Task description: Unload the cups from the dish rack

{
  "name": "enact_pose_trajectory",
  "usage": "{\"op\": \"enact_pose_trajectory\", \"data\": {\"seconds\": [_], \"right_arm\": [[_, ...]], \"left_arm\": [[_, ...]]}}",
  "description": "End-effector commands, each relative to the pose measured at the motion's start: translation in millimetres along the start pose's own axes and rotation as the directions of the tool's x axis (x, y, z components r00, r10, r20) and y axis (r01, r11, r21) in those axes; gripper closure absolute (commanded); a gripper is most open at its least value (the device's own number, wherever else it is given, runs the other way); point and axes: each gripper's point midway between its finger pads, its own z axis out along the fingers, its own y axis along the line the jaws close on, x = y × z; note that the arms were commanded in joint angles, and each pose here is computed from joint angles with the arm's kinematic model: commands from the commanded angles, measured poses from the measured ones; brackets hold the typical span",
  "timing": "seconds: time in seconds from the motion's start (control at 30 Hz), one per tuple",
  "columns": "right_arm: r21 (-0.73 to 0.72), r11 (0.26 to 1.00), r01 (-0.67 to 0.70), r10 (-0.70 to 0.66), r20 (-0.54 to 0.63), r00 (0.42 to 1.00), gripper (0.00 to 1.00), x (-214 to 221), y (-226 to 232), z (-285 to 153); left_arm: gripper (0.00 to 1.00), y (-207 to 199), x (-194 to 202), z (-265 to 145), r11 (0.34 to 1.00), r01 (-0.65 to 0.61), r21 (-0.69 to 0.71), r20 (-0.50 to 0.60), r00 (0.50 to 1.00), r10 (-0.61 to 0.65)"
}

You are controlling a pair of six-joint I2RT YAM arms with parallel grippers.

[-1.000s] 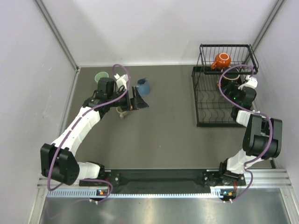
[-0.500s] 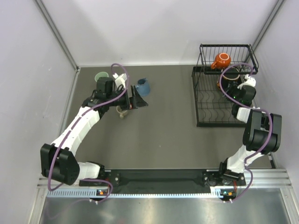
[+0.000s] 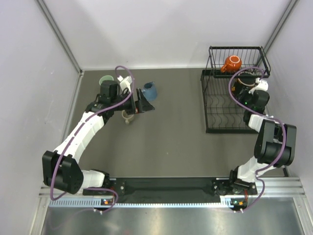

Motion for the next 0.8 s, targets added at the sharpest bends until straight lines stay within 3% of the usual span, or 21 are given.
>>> {"op": "enact_pose_trajectory", "data": {"seconds": [0.0,0.17,0.57,0.63,0.77], "right_arm": [[-0.044,0.997,0.061,-0.054,0.144,0.988,1.00,-50.6,14.2,-17.7],[-0.120,0.992,0.039,-0.021,0.149,0.989,1.00,-51.7,33.0,-36.5],[-0.201,0.974,-0.105,0.123,0.079,0.989,1.00,-6.1,49.9,-81.2],[-0.187,0.974,-0.127,0.138,0.047,0.989,0.96,2.5,47.7,-83.2],[-0.133,0.979,-0.155,0.160,0.022,0.987,0.79,11.8,39.7,-84.7]], "left_arm": [[0.02,-10.5,-9.7,-2.6,0.998,-0.035,0.051,0.037,0.999,0.033],[0.02,-9.0,-9.6,-2.5,0.998,-0.032,0.047,0.038,0.999,0.030],[0.01,-10.7,-9.2,-2.9,0.998,-0.024,0.059,0.038,0.999,0.022],[0.01,-10.0,-9.0,-3.4,0.998,-0.025,0.054,0.042,0.999,0.023],[0.02,-11.8,-10.1,-5.9,0.998,-0.031,0.054,0.051,0.998,0.028]]}}
